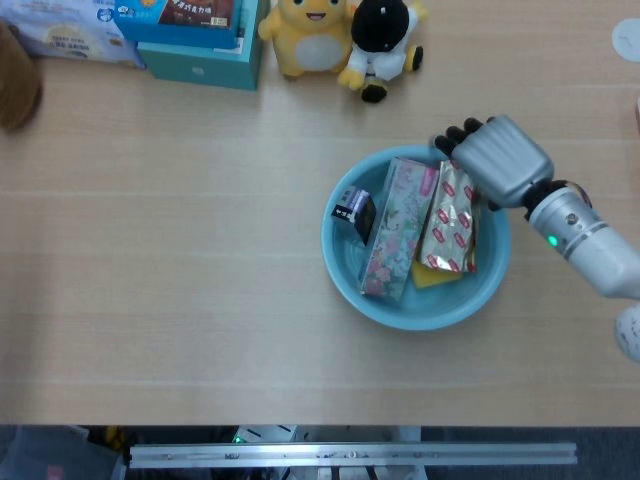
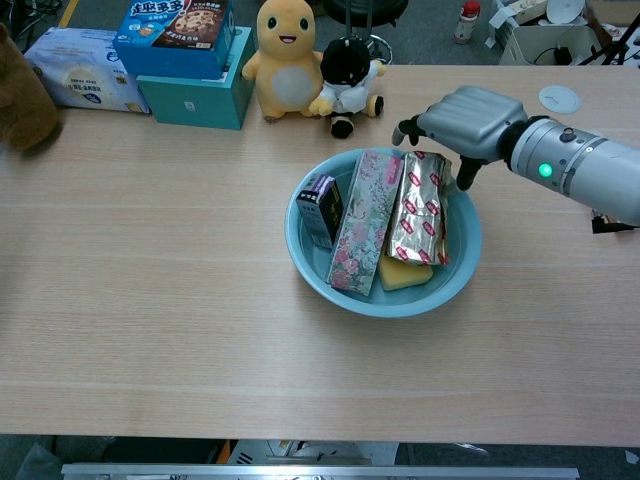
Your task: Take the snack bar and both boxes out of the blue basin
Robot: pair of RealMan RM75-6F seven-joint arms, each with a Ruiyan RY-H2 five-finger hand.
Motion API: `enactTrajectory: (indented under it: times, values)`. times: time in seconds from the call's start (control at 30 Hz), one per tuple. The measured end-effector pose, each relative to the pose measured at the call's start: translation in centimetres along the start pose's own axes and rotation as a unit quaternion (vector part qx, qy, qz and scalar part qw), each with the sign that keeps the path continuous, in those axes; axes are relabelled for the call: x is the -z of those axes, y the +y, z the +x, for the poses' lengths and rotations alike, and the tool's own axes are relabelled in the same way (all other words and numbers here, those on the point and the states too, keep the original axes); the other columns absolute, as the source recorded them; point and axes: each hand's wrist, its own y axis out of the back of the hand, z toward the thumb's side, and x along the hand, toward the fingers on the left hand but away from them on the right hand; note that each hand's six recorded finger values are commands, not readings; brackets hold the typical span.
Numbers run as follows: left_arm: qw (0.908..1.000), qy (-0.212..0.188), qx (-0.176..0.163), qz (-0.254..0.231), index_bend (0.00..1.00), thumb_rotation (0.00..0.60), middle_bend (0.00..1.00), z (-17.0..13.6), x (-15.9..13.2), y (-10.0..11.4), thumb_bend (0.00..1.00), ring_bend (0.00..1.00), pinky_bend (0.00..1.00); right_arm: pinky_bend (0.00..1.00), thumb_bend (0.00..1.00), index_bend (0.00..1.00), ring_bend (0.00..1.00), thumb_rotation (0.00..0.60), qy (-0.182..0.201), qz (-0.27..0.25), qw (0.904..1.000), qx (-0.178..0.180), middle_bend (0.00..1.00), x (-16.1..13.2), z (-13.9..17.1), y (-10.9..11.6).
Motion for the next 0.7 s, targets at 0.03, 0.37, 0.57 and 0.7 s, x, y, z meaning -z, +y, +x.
enactTrajectory:
  times: [0.03,0.37,0.57,0.7]
  values:
    - [1.0000,0.001,0.000,0.000,0.19,0.600,0.22,0.0,0.1,0.0,0.44,0.15,0.15,0.52,0.00,0.22,0.30,0.600,0.001,0.000,1.0000,-0.004,0.31,-0.1,0.1,-0.1]
    - [1.0000,-0.003,-0.002,-0.001,0.19,0.600,0.22,0.1,-0.1,0.0,0.44,0.15,0.15,0.52,0.00,0.24,0.30,0.600,0.007,0.002,0.9997,-0.022,0.31,-0.2,1.4,-0.3]
    - [1.0000,-0.003,-0.001,-0.001,0.19,0.600,0.22,0.1,-0.1,0.0,0.44,0.15,0.15,0.53,0.02,0.37,0.30,0.600,0.006,0.007,0.9996,-0.027,0.33,-0.1,1.8,-0.7]
    - [1.0000,-0.004,0.000,0.000,0.19,0.600,0.22,0.0,-0.2,-0.1,0.44,0.15,0.15,0.54,0.04,0.43,0.30,0.600,0.002,0.011,0.9996,-0.026,0.35,0.0,1.8,-0.9]
